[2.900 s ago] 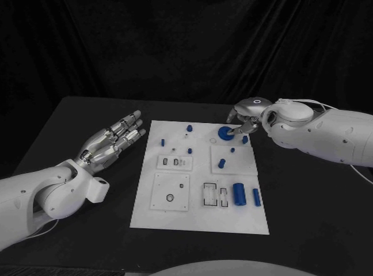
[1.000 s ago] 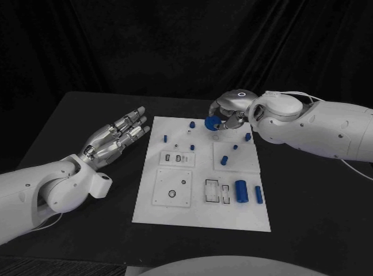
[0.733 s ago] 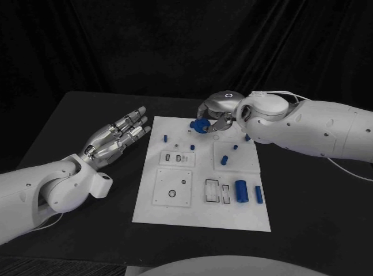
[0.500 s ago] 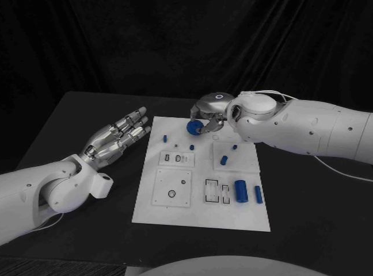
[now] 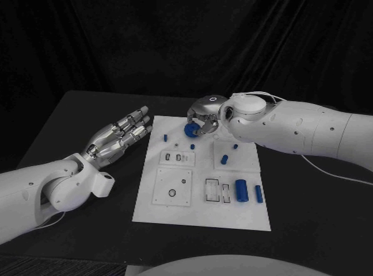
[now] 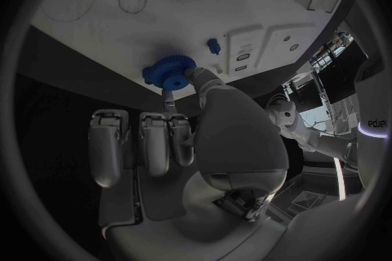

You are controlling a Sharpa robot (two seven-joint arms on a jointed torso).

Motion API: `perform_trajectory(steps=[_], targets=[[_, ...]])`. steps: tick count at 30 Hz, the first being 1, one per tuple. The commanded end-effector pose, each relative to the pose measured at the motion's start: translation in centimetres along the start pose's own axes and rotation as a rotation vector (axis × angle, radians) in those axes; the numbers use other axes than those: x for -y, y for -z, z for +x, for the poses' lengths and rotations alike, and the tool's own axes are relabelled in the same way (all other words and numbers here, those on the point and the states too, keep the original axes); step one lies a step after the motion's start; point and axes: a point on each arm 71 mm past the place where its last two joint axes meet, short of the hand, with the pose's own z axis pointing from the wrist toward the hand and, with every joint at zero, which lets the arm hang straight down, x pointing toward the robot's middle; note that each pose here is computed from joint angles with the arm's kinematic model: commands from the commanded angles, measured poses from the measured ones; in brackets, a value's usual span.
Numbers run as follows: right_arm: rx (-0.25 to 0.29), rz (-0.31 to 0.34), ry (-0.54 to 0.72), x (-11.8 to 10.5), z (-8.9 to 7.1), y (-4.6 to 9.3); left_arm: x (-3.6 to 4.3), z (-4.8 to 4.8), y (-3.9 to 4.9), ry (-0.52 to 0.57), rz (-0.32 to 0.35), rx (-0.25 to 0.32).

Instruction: Assemble the parts on the task board

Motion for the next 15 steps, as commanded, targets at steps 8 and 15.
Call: perform_trajectory(steps=[8,15], targets=[[-0.021,-0.01,0.0,-0.35,0.39,-0.53,0.1,0.18,-0.2,0.01,0.008,-0.017],[-0.022,-0.014,0.0,-0.48,0.42,-0.69,0.06,0.2,-0.26,0.012,0.007,-0.019]])
